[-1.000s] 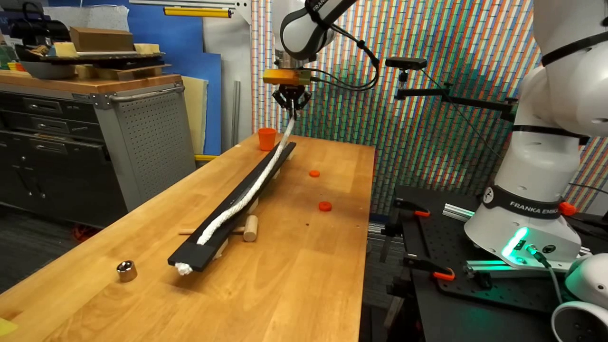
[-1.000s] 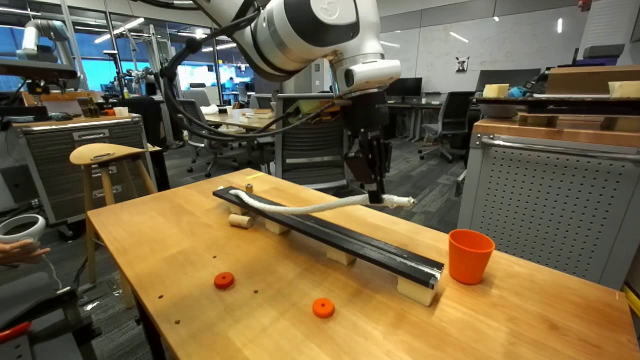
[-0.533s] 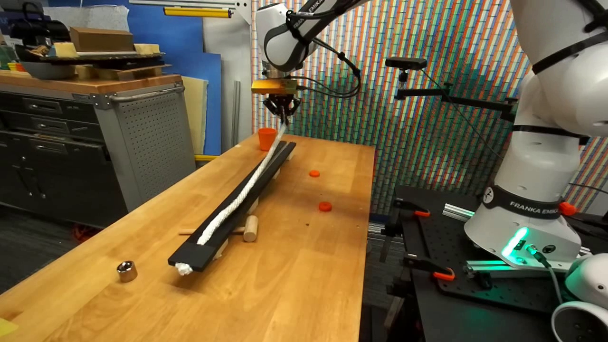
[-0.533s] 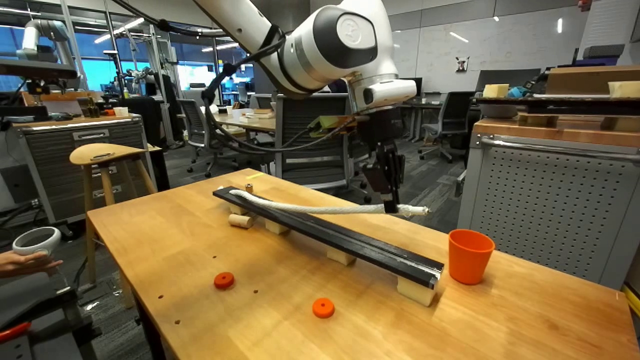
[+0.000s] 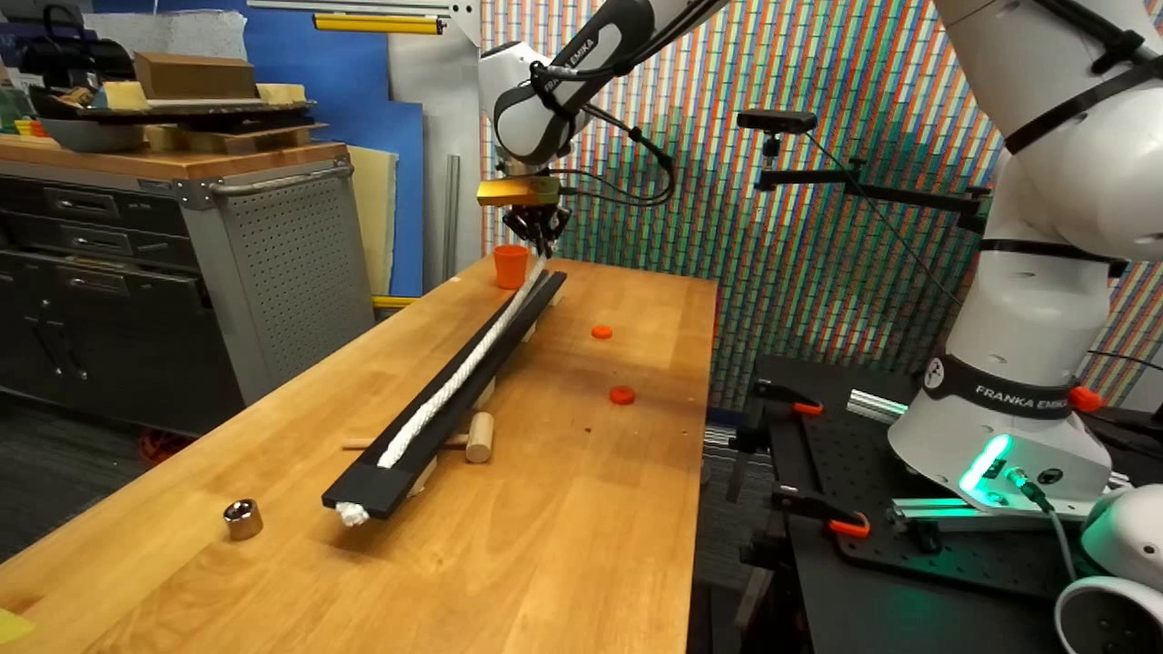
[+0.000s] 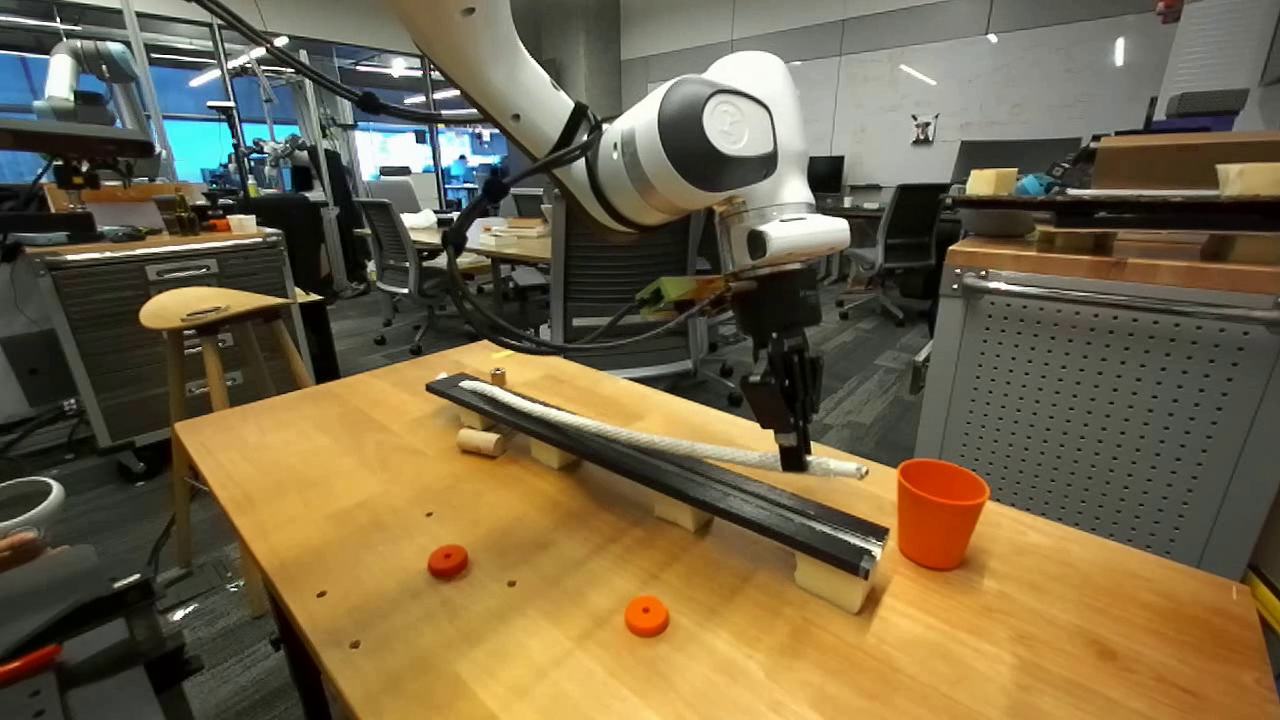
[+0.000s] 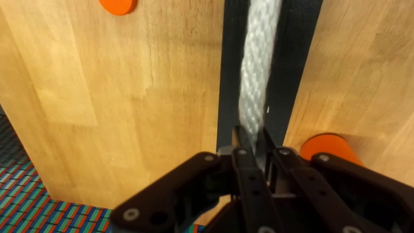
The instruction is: Put the rope on the black thing
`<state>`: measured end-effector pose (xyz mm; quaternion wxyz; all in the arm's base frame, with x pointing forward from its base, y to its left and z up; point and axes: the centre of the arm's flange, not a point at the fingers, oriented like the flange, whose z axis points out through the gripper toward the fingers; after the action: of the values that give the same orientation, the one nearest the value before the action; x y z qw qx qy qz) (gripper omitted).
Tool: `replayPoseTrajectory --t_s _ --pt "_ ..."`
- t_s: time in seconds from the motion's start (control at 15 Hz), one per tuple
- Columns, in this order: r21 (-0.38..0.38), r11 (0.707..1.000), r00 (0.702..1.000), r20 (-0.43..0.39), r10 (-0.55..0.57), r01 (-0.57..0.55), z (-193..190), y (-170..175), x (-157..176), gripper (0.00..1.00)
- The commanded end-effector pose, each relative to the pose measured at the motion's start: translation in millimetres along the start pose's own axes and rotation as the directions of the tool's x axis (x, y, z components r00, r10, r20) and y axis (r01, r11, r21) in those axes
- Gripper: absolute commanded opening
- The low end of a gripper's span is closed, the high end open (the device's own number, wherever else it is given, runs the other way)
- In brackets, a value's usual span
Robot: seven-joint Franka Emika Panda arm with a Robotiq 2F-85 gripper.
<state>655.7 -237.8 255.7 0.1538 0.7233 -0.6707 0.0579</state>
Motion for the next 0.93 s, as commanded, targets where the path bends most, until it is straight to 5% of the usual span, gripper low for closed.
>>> replayPoseTrajectory --t_s 0.0,0.87 --pt "-0.011 1.000 1.000 0.003 -0.001 0.001 5.1 -2.2 4.3 0.03" --pt "-0.072 0.993 0.994 -0.057 -0.096 0.092 39.2 -26.5 -4.7 0.03"
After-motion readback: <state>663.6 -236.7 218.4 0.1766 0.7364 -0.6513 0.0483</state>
